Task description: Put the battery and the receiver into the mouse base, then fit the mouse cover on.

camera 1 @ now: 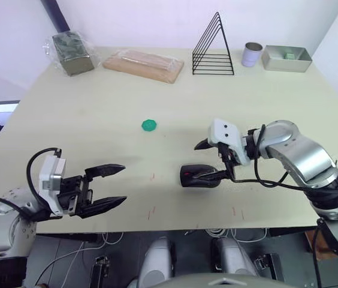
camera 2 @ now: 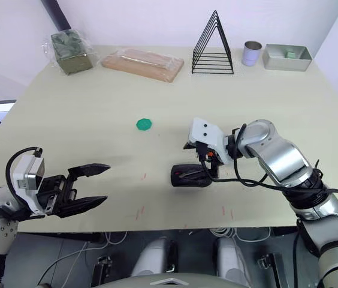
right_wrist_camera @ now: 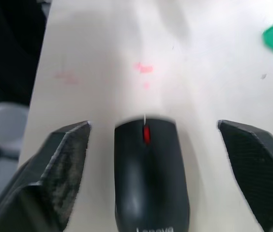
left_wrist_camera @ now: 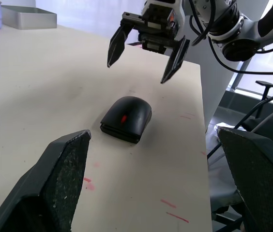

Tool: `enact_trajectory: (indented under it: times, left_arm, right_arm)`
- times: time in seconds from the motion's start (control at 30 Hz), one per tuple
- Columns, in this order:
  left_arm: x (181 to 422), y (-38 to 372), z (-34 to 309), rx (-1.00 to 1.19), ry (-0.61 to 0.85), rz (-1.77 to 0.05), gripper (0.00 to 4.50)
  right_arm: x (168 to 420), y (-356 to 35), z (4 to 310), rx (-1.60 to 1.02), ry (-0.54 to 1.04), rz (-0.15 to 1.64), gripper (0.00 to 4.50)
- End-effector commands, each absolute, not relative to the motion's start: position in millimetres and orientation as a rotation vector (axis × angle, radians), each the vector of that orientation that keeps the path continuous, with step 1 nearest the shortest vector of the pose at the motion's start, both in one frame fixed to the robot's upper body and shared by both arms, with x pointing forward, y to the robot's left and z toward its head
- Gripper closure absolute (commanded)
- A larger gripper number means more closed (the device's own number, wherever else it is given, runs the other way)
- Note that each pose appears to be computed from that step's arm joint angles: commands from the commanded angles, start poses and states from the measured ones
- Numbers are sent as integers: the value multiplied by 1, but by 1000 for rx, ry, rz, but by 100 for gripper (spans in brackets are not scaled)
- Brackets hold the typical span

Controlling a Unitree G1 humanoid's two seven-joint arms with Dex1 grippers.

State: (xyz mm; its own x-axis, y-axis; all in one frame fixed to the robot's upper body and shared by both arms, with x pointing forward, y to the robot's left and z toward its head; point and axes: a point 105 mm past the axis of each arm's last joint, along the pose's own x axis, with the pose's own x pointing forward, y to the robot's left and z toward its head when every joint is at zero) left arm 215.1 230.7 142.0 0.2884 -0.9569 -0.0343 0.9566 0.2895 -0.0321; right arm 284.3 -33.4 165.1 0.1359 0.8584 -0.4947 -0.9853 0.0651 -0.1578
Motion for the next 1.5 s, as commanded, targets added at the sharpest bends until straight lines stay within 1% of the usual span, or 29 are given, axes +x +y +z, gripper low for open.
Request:
enact_trajectory:
  times: [0.03,0.23,0.33,0.37,0.6,0.87,1.0,1.13,1.37,1.5]
  left_arm:
    - [215,232,150,23,9,-1270,0]
    - [216,232,150,26,10,-1271,0]
    - [216,232,150,26,11,-1271,0]
    - [216,232,151,26,12,-1271,0]
    - [216,231,151,26,12,-1272,0]
    - [217,230,150,25,11,-1272,0]
    - [216,229,149,23,13,-1272,0]
    - [216,229,149,21,17,-1270,0]
    - [215,228,148,16,22,-1267,0]
    - [215,228,147,14,24,-1266,0]
  right_arm:
    - [283,-22,166,-515,269,1395,185]
    - [283,-1,155,-489,295,1375,185]
    - [282,5,154,-487,292,1375,274]
    - [282,6,153,-492,290,1374,315]
    - [282,12,146,-510,307,1377,315]
    - [286,11,129,-566,364,1363,315]
    - [290,10,126,-568,386,1341,315]
    - [287,9,122,-572,417,1350,315]
    - [283,-1,92,-621,519,1348,315]
    - [282,-2,87,-624,537,1350,315]
